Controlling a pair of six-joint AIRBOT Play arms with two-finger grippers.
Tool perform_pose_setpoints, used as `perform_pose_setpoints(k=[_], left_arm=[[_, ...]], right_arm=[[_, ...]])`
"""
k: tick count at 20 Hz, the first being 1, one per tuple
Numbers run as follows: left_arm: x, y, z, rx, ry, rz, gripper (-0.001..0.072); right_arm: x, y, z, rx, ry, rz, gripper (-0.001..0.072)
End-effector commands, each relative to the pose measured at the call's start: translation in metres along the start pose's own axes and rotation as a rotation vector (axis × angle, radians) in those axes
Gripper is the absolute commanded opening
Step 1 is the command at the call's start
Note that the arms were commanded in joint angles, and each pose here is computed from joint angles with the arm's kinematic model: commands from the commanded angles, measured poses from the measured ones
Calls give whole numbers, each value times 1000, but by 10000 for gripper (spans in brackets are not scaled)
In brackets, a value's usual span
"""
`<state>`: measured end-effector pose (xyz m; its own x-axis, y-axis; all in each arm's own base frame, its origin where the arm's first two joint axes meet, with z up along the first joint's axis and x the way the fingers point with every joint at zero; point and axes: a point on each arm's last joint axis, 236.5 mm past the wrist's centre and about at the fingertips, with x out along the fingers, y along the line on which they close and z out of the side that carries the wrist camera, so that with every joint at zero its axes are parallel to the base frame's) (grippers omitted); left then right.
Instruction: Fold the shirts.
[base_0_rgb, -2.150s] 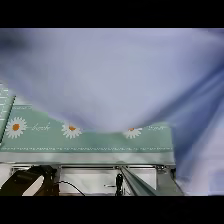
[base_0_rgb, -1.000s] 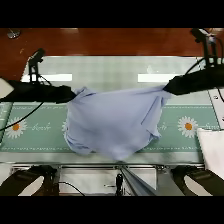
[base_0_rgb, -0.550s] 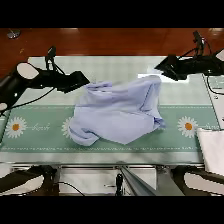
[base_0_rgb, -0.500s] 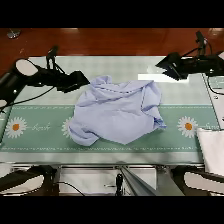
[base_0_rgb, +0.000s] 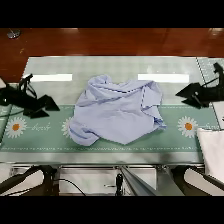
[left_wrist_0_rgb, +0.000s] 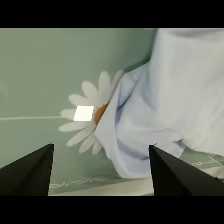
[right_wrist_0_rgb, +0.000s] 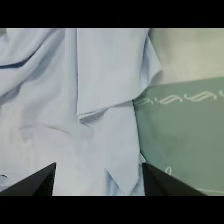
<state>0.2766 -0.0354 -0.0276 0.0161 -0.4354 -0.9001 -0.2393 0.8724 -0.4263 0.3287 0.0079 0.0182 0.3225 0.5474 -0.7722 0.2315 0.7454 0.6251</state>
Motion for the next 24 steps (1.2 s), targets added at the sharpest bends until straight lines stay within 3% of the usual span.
perform_pose_setpoints(k=[1,6,12,13,14,15,20,24], left_arm=[[32,17,-50,-77,51,-72,705],[67,-27,-75,-117,57,-325,705],[96,-65,-73,-76,16,-408,701],[100,-68,-72,-63,12,-399,665],[103,-72,-72,-46,11,-402,426],[102,-76,-71,-23,5,-416,39],[93,-87,-60,11,-31,-453,21],[93,-89,-63,15,-19,-458,21]], right_arm=[[26,-21,-64,58,38,19,619],[37,-29,-102,66,60,11,619],[38,-32,-100,69,47,0,619],[38,-34,-99,68,46,-8,619],[38,-36,-101,66,50,-15,619],[38,-38,-103,68,61,-25,619],[43,-74,-120,74,157,-144,619],[64,-60,-107,115,183,-11,619]])
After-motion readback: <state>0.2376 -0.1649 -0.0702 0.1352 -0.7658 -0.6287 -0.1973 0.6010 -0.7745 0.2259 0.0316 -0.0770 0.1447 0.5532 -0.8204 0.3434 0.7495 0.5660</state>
